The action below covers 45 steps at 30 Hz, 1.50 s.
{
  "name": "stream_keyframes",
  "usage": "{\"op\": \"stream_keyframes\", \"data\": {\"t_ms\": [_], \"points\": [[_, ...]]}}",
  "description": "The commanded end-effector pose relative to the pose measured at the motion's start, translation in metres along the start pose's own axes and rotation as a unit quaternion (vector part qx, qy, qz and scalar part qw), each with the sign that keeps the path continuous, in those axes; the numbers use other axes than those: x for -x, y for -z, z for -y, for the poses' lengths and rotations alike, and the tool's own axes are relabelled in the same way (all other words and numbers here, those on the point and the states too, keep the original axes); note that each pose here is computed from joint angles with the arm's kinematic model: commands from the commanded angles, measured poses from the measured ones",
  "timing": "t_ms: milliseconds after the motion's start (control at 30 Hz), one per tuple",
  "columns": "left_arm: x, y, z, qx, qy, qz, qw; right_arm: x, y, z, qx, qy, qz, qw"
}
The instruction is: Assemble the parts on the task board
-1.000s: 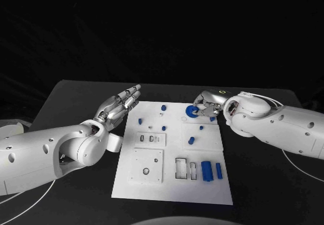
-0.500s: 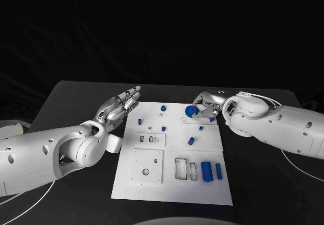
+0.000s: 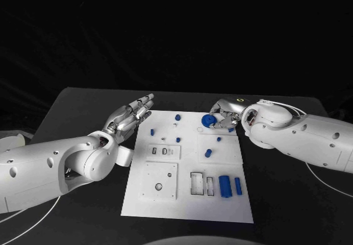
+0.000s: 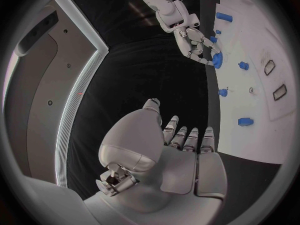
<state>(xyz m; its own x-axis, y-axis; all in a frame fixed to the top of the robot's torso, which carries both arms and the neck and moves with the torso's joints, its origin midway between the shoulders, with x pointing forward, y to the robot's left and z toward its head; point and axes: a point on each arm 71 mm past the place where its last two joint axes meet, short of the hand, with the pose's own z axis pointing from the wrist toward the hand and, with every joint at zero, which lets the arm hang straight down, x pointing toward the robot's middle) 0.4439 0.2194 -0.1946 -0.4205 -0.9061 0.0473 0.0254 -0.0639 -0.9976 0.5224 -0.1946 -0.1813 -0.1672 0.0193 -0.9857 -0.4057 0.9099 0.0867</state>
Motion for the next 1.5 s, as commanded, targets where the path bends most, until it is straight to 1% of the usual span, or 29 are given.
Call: {"op": "stream_keyframes", "data": {"t_ms": [33,400,600,1100,1500], "points": [[-0.0021,-0.0006,-0.0001,-0.001,0.006,-0.011,1.0,-0.0188,0.0028,0.0026,-0.006,0.01,-0.048,0.999],[-0.0019,-0.0006,-0.0012,0.002,0.007,-0.011,1.0,-0.0203,0.0042,0.0019,0.002,0.007,-0.059,0.998],[-0.002,-0.0005,-0.0017,0.005,0.007,-0.012,1.0,-0.0212,0.0052,0.0027,0.001,0.007,-0.065,0.998],[-0.0023,-0.0004,-0.0032,0.012,0.008,-0.014,1.0,-0.0208,0.0065,0.0057,-0.006,0.006,-0.064,0.998],[-0.0034,-0.0009,-0.0038,0.014,0.009,-0.016,1.0,-0.0208,0.0069,0.0051,-0.005,0.003,-0.063,0.998]]}}
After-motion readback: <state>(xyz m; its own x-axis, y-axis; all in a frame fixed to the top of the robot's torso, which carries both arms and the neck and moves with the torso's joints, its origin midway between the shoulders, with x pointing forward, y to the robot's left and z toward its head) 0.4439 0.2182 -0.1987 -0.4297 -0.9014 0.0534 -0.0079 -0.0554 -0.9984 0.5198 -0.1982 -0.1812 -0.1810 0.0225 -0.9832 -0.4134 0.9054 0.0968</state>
